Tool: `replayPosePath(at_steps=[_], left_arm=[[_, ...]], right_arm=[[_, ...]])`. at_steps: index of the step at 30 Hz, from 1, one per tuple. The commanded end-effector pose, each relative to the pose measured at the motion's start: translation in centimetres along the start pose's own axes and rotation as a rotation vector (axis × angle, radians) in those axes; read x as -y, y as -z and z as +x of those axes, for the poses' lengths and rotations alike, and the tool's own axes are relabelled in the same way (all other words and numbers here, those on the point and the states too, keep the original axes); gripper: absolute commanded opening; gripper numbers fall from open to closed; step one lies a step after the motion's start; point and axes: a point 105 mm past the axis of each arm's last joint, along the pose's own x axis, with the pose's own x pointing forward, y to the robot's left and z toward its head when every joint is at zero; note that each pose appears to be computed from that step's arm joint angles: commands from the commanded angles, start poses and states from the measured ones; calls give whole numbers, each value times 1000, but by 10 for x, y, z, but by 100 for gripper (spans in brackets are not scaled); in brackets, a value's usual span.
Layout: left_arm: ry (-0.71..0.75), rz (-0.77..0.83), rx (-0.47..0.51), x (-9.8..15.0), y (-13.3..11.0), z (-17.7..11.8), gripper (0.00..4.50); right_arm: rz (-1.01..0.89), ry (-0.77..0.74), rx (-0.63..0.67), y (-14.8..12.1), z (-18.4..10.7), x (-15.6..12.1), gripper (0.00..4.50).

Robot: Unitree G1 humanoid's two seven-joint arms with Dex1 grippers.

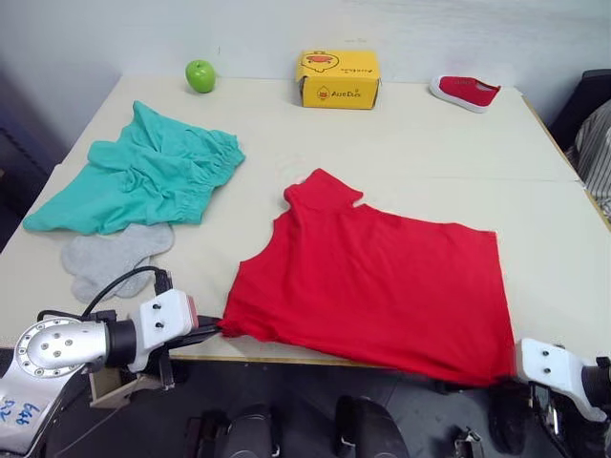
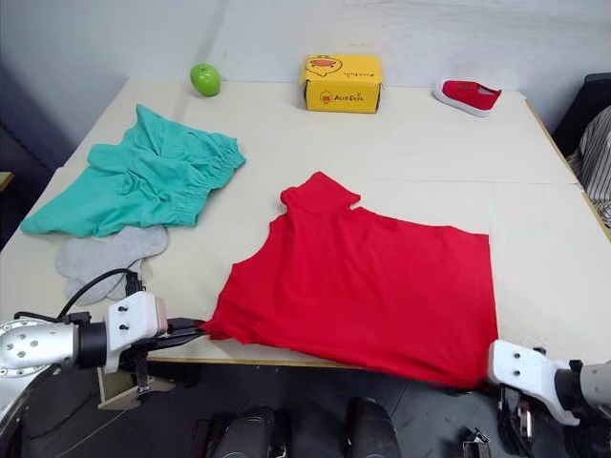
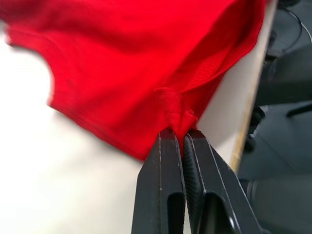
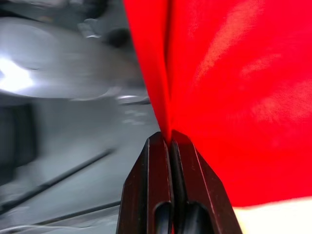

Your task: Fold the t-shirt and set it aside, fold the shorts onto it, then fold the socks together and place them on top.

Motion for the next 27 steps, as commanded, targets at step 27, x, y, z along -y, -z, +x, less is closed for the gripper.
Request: replayPosePath(at_steps=[27], left_arm=[[349,149,-37,-65,-13,42,0]], right_arm=[[180,15,205,1,-23,3,2]])
